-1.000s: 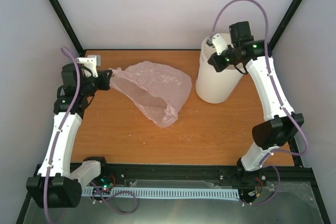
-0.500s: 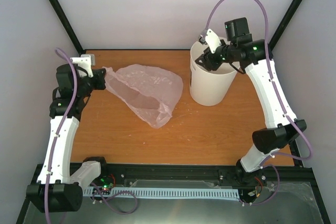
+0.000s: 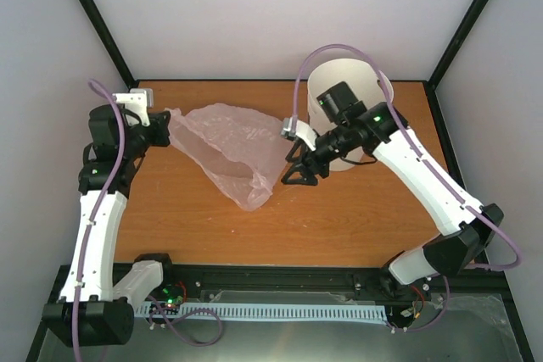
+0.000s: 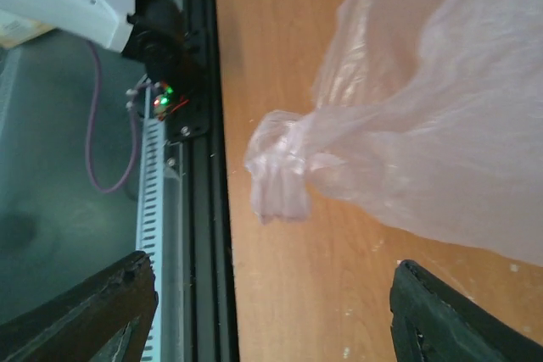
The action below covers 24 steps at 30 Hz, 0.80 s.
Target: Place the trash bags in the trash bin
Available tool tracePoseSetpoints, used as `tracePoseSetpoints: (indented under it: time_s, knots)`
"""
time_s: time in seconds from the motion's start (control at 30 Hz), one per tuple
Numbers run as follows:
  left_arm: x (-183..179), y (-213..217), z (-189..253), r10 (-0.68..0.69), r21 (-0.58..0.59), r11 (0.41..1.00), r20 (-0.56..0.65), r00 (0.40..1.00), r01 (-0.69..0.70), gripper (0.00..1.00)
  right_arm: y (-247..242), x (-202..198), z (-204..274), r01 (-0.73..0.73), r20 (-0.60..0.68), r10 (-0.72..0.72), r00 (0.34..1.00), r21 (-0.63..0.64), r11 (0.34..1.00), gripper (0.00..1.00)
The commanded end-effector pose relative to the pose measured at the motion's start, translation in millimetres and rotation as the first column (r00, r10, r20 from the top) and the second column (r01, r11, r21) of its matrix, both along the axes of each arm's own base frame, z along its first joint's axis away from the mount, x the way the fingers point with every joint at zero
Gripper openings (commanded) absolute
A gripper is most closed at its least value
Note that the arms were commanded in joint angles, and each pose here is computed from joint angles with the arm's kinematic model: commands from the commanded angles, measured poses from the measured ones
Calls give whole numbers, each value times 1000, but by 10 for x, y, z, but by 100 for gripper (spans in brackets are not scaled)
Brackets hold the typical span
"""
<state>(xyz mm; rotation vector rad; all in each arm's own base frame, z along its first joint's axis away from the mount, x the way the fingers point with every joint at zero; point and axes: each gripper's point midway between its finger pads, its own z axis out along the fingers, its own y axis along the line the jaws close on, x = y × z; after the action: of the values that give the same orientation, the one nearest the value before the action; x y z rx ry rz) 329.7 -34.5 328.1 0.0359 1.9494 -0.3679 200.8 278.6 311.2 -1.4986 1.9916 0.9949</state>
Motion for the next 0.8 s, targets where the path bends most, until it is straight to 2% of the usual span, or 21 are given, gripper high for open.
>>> tracePoseSetpoints:
  time_s: [0.0,0.13,0.2,0.33,0.5,0.57,0.67,0.77]
  knots:
    - [-106,-2,195,-11,16,1000,57,998,10,1,197,-90,-89,-29,-59,29,998,11,1000,76]
    - [-140,-9,226,-14,16,1000,64,998,13,1,407,-7,-263,-37,-67,34,997,-36,999,78]
    - [-140,-7,246,-12,14,1000,66,998,11,1,503,47,-442,-18,-57,12,998,-101,995,79]
    - [-139,-18,291,-16,8,1000,73,997,16,1,499,222,-821,125,46,-117,992,-273,954,78]
    - [-136,-21,312,-17,6,1000,78,997,17,1,223,411,-832,285,170,-239,956,-349,893,78]
    - [-129,-16,309,-15,8,1000,81,997,15,1,156,361,-829,286,169,-240,956,-356,890,68]
    - [-128,-7,306,-12,13,1000,83,996,11,1,120,278,-858,268,154,-227,962,-353,896,37]
    - [-123,4,304,-11,28,1000,82,997,9,1,136,439,-760,301,182,-254,950,-315,900,16]
